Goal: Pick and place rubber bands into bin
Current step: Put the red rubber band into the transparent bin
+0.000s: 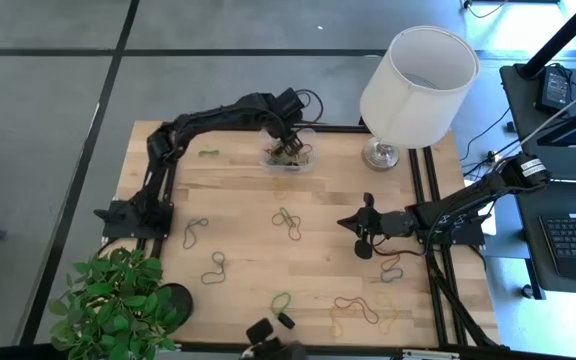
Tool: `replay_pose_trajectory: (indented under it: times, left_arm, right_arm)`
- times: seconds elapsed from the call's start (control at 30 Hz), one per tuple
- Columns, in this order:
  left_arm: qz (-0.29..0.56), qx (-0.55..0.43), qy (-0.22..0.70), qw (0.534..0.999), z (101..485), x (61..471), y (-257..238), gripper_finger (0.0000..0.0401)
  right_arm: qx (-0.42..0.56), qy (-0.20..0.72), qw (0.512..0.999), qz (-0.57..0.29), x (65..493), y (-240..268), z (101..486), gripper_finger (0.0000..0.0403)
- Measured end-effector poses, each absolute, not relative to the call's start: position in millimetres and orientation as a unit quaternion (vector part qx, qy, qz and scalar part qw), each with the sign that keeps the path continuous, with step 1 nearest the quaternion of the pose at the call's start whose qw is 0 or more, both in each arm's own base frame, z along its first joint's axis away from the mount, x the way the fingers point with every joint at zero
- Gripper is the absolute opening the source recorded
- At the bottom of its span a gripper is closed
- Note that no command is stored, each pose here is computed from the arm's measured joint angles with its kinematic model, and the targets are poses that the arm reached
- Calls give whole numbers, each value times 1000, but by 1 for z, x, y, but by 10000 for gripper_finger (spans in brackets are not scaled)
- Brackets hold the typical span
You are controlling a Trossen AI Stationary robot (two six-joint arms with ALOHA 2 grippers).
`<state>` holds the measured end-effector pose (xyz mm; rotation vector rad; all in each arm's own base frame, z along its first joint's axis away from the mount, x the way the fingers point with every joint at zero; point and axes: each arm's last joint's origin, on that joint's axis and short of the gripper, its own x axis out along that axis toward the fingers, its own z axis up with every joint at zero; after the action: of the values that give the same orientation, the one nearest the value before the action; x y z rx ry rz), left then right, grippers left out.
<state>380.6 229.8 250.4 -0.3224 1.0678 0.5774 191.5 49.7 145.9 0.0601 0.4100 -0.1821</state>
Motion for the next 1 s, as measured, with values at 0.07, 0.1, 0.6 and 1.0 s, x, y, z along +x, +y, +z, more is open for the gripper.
replay_pose_trajectory:
  times: [0.07, 0.1, 0.6, 1.0]
  left_arm:
    - [271, -147, 492, 814, 260, 378, 226, 134]
    - [272, -146, 492, 814, 263, 377, 224, 131]
    - [151, -53, 510, 845, 290, 406, 107, 5]
    - [118, 19, 506, 854, 261, 388, 48, 2]
  right_arm:
    - [36, 209, 973, -93, 191, 50, 145, 12]
    - [36, 213, 972, -94, 190, 49, 144, 12]
    - [71, 245, 961, -106, 187, 48, 137, 12]
    - [95, 272, 955, -73, 181, 60, 133, 12]
